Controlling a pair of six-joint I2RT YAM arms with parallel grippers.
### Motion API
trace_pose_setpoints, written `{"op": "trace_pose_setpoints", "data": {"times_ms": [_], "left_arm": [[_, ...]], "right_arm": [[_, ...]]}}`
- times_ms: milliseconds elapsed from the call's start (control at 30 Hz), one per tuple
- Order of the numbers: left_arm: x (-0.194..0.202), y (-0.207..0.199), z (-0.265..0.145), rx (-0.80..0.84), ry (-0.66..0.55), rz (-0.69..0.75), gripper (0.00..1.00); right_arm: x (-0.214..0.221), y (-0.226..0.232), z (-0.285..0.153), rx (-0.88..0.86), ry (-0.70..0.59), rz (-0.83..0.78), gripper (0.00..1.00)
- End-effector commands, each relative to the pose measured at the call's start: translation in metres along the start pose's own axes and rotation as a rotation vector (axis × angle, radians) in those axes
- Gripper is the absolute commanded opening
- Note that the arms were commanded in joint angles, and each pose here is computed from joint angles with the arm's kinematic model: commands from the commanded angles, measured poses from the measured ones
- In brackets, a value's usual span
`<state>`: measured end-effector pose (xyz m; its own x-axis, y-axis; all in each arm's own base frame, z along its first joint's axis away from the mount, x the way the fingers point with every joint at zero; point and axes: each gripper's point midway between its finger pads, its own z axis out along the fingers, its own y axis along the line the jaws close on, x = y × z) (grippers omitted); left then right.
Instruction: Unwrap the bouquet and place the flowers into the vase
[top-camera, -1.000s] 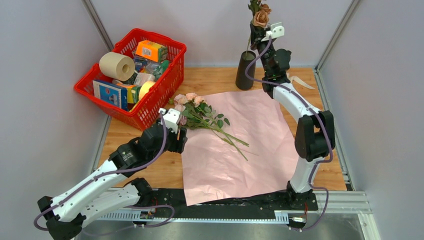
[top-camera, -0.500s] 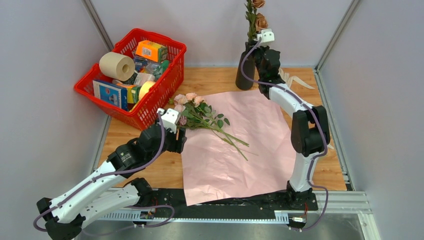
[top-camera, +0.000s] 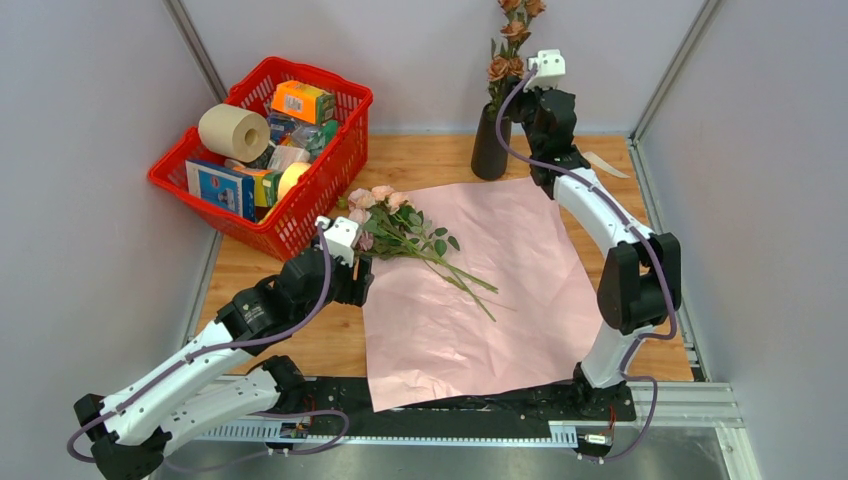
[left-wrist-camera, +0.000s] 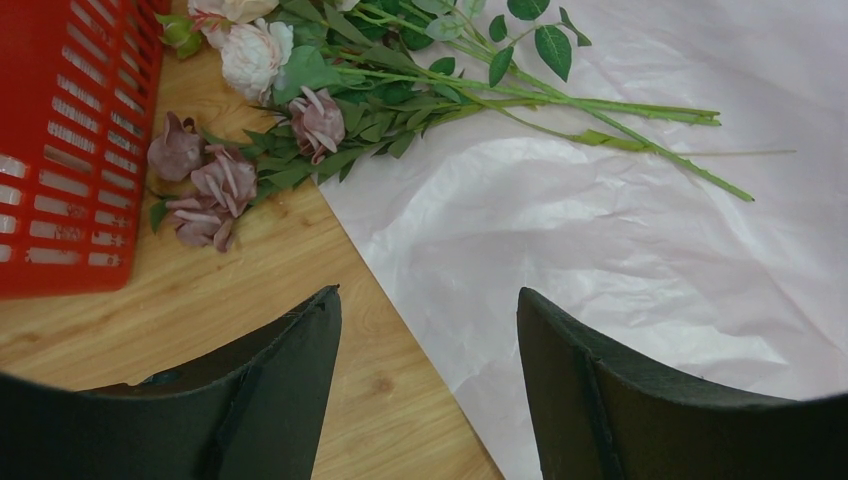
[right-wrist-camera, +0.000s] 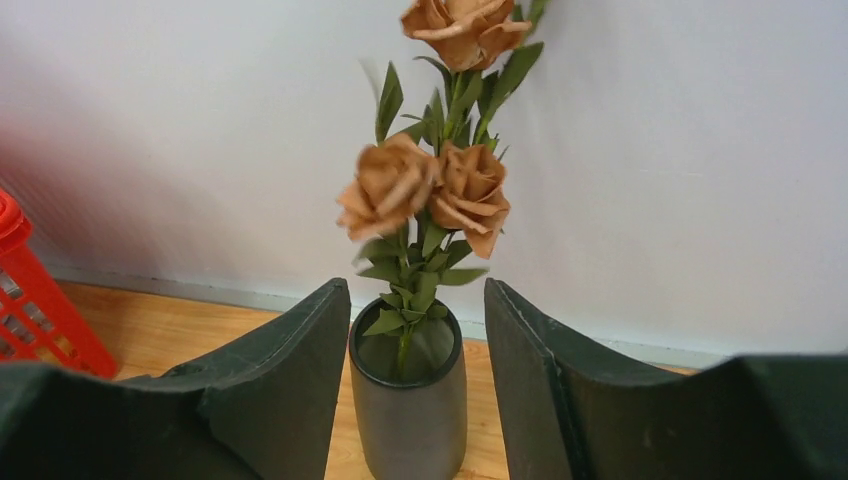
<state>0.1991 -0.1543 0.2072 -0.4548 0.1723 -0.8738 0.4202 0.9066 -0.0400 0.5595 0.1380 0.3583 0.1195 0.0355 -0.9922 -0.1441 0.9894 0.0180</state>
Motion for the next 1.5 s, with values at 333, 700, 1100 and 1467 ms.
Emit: {"op": "trace_pose_setpoints", "data": {"times_ms": [333,700,1100,1467], "left_arm": [[-0.011,0.008,-0.007,-0.034,-0.032,0.008,0.73],[-0.019,0.017,-0.015,-0.07,-0.076,-0.007,0.73],[-0.023,0.02,-0.017,-0.081,-0.102,-0.017,0.73],[-0.02,0.019,-0.015,-0.079,-0.09,-0.012,0.73]], "right_arm": [[-0.008,0.068,-0.061,-0.247,0.152,0.131,0.57],[0.092,0.162,-0.148,-0.537,0.465,0.209,0.39],[0.205,0.196,-0.174,-0.643,0.76,0.183,0.38],[0.256,0.214,-0.169,-0.697,0.886,0.123,0.48]]}}
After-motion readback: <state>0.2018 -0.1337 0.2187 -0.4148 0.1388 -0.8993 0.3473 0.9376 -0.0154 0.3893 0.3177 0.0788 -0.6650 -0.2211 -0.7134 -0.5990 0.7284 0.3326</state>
